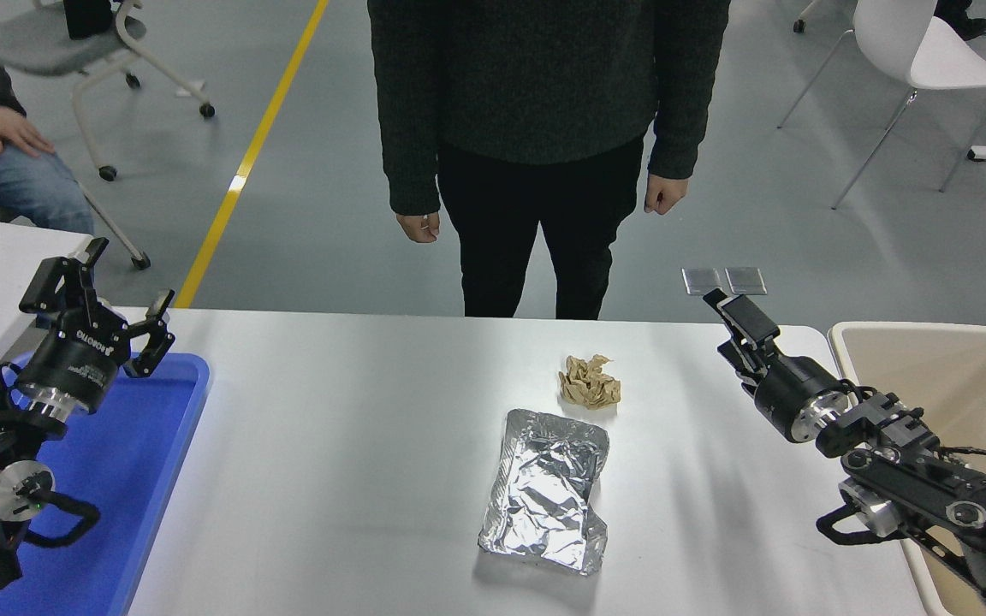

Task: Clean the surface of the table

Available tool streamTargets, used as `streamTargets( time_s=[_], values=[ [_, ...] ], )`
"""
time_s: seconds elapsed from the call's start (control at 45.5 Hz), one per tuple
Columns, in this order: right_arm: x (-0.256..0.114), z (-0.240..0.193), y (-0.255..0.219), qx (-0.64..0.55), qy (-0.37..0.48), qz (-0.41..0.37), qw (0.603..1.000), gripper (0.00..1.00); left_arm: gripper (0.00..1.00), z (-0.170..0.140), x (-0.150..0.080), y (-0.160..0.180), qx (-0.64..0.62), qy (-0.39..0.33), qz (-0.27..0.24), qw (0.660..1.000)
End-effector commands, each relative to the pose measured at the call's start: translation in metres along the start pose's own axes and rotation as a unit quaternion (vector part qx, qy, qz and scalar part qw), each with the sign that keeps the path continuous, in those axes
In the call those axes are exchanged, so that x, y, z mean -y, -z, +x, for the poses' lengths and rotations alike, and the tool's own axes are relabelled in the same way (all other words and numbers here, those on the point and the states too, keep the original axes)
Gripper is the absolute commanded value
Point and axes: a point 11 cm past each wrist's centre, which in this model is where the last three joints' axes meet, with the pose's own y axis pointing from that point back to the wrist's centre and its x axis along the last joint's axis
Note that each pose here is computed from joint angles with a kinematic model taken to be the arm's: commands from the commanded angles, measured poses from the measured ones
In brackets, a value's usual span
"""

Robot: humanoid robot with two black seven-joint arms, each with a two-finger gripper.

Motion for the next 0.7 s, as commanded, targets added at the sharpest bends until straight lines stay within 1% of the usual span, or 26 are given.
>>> streamTargets(
  time_s=[0.0, 0.132, 0.352, 0.527, 0.681],
  values=[
    [-0.031, 0.017, 0.012, -0.089, 0.066, -0.003, 0.994, 1.0, 1.0, 0.0, 0.0, 0.0, 0.0, 0.0, 0.0, 1.0],
    [-0.046, 0.023, 0.021, -0.104, 0.083, -0.013, 0.991, 1.0, 1.0, 0.0, 0.0, 0.0, 0.0, 0.0, 0.0, 1.0],
    [-0.068, 0.024, 0.027, -0.118, 0.119, -0.053, 0.984, 1.0, 1.0, 0.0, 0.0, -0.001, 0.0, 0.0, -0.001, 1.0],
    [-0.083, 0.024, 0.017, -0.158, 0.143, -0.117, 0.97, 0.99, 1.0, 0.0, 0.0, 0.0, 0.0, 0.0, 0.0, 1.0],
    [-0.086, 0.023, 0.022, -0.171, 0.173, -0.149, 0.958, 0.99, 1.0, 0.0, 0.0, 0.0, 0.0, 0.0, 0.0, 1.0]
  ],
)
